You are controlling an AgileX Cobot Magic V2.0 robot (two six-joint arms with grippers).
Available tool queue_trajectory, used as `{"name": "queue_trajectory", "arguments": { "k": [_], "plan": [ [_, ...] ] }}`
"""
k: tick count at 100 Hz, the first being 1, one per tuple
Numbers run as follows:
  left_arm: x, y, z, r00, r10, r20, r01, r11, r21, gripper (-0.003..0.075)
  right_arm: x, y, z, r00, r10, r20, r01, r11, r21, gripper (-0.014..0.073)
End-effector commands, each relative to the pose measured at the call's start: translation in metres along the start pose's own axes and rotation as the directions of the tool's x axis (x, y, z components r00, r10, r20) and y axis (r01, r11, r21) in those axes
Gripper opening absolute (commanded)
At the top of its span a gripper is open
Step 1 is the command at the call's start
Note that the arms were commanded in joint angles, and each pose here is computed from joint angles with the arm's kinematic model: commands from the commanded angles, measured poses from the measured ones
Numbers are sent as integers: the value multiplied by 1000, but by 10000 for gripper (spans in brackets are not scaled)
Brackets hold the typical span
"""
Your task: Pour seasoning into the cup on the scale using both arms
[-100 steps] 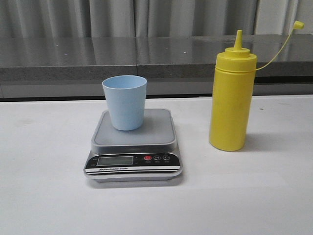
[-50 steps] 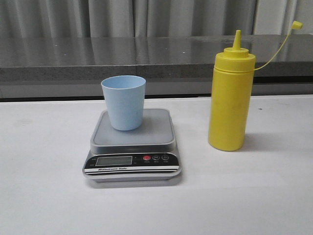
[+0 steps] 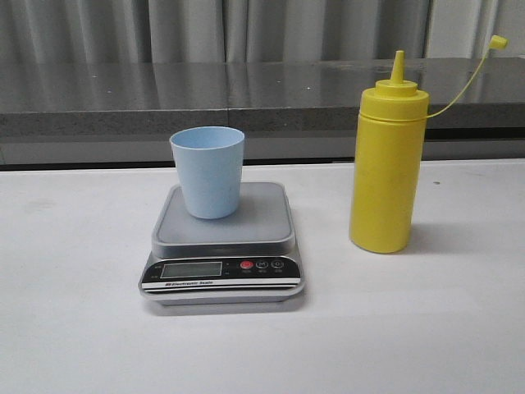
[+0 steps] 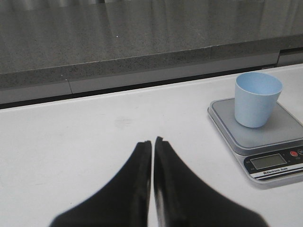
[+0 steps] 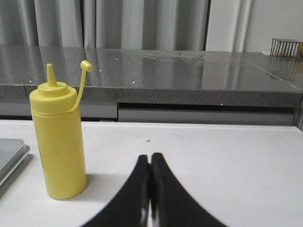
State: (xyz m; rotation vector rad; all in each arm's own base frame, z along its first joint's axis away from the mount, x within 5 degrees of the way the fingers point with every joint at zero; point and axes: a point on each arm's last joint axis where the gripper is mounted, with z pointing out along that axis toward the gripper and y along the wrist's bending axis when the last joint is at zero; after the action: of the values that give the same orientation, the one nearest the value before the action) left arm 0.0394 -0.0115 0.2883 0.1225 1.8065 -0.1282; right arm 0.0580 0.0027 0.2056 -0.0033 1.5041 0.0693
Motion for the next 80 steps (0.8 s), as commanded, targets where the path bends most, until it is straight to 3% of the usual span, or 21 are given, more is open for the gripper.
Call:
{"name": "queue_trajectory", "arguments": {
  "k": [1,80],
  "plan": [
    [-14,0,-2,996,-20,86,21,1000,-4,10,-3,0,-3,999,4,52,-4,1000,3,-67],
    [-14,0,-2,996,-21,84,21,1000,-4,10,-4,0,-3,998,7,59,-7,1000,2,-67]
  ]
}}
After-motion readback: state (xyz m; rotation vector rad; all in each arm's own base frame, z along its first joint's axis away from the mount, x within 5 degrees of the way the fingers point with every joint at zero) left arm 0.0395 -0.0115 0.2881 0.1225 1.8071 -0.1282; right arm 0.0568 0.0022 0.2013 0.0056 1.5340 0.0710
